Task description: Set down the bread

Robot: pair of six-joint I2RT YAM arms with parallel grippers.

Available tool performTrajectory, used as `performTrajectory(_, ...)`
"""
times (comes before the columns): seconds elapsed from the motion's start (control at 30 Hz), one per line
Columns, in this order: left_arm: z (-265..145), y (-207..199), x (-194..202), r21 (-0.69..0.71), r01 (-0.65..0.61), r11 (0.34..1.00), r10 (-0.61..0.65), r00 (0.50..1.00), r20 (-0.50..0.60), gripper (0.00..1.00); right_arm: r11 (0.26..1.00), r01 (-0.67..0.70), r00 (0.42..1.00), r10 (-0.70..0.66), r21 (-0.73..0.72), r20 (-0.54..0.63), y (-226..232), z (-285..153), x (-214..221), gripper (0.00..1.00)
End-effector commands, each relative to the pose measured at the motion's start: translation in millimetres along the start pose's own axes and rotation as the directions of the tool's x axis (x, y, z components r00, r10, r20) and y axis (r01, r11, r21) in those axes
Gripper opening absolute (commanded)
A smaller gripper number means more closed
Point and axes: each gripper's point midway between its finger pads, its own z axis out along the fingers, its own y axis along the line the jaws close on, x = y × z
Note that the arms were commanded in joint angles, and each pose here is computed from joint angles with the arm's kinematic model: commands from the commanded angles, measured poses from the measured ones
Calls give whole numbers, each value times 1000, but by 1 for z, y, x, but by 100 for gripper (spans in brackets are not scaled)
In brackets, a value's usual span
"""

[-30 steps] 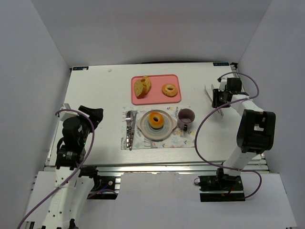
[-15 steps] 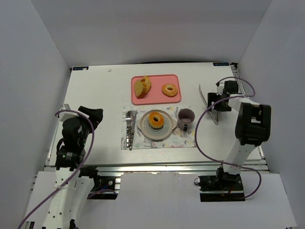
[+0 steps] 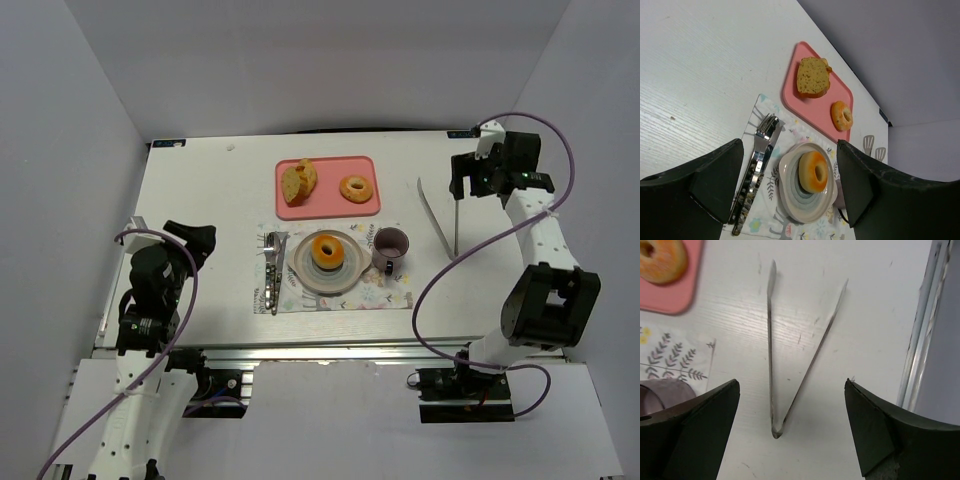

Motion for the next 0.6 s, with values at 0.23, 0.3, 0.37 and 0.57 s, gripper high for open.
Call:
performTrajectory(0.23,-3,-10,-7,42,-8,999,7,1000,24,84,994,-45,978,64,-96,198,22,-38,-60,89)
performTrajectory(0.3,-3,-9,-6,43,-8,999,7,1000,22,84,989,-96,963,121,-114,239,26,-50,-72,89)
performTrajectory(0.37,-4,-10,-7,46,-8,999,6,1000,27,84,982,-74,951,122,-174,284,38,-63,-87,89)
performTrajectory(0.57,-3,-11,-8,55,-2,998,1,999,32,84,962,-92,957,157,-257,246,53,-62,-86,89)
